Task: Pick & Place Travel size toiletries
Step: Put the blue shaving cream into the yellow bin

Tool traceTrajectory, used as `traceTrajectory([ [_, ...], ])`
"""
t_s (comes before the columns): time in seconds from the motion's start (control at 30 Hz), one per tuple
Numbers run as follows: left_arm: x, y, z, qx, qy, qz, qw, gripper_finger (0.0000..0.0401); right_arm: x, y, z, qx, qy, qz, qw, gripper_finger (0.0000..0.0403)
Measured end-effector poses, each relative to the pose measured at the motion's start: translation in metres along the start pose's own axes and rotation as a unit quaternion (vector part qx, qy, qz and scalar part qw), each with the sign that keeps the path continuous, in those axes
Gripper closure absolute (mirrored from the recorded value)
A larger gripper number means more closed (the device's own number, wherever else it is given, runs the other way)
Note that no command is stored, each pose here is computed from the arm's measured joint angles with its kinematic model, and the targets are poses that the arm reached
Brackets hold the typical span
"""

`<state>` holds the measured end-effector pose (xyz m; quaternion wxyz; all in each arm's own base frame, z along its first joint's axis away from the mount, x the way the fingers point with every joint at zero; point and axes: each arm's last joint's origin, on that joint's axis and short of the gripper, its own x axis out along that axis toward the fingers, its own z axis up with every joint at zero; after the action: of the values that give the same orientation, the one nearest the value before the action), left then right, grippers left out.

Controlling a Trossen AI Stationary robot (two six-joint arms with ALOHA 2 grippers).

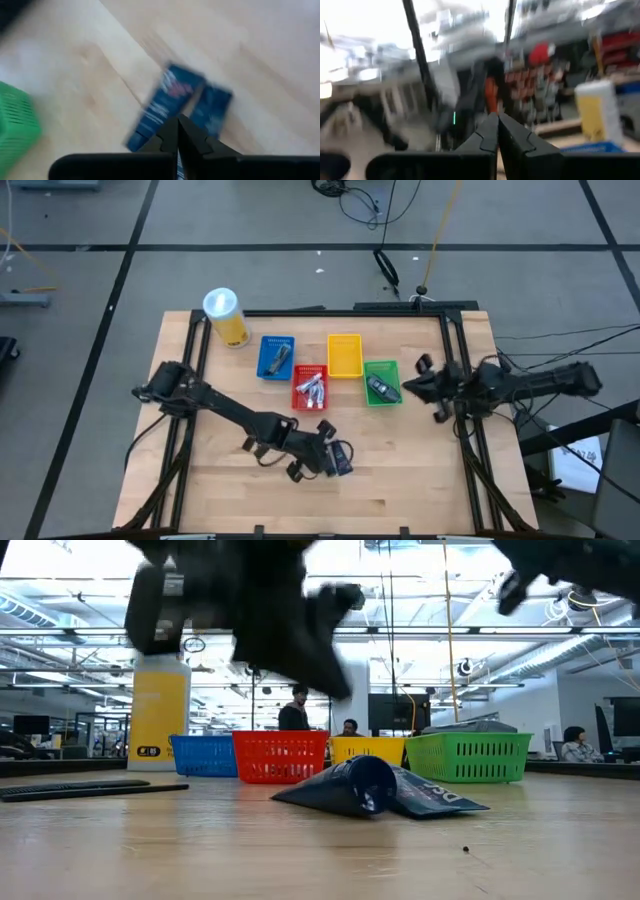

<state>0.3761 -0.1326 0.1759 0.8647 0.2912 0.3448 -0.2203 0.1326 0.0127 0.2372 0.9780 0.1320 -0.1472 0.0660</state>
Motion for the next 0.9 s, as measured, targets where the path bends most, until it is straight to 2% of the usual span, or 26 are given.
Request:
traceTrajectory([
  [0.13, -0.020, 0.009, 0.008, -0.029, -0.055, 0.015, 0.998, 0.0398, 0.051, 0.019, 0.002, -0.052, 0.090, 0.030, 0.994, 0.0399],
  [0.2, -0.028, 0.010, 0.006, -0.049, -0.079, 0.013, 0.996, 0.0400, 0.080, 0.032, 0.001, -0.089, 0.153, 0.043, 0.983, 0.0399],
  [0.27, -0.036, 0.009, 0.002, -0.067, -0.104, 0.021, 0.992, 0.0399, 0.103, 0.045, -0.007, -0.131, 0.237, 0.033, 0.962, 0.0399],
  [0.4, -0.050, -0.006, -0.016, -0.093, -0.166, 0.043, 0.981, 0.0400, 0.132, 0.067, -0.031, -0.206, 0.375, -0.010, 0.904, 0.0399],
  [0.53, -0.069, -0.020, -0.029, -0.123, -0.239, 0.100, 0.958, 0.0400, 0.145, 0.086, -0.068, -0.215, 0.425, 0.007, 0.879, 0.0399],
  [0.63, -0.076, -0.030, -0.036, -0.132, -0.253, 0.128, 0.950, 0.0398, 0.151, 0.099, -0.093, -0.203, 0.420, 0.023, 0.885, 0.0399],
  [0.7, -0.077, -0.035, -0.039, -0.132, -0.246, 0.137, 0.950, 0.0397, 0.154, 0.107, -0.106, -0.197, 0.411, 0.033, 0.889, 0.0399],
  [0.77, -0.078, -0.038, -0.039, -0.125, -0.244, 0.140, 0.952, 0.0399, 0.160, 0.114, -0.121, -0.187, 0.424, 0.030, 0.886, 0.0399],
  [0.9, -0.076, -0.041, -0.042, -0.122, -0.232, 0.135, 0.955, 0.0396, 0.175, 0.116, -0.149, -0.183, 0.481, 0.009, 0.857, 0.0399],
])
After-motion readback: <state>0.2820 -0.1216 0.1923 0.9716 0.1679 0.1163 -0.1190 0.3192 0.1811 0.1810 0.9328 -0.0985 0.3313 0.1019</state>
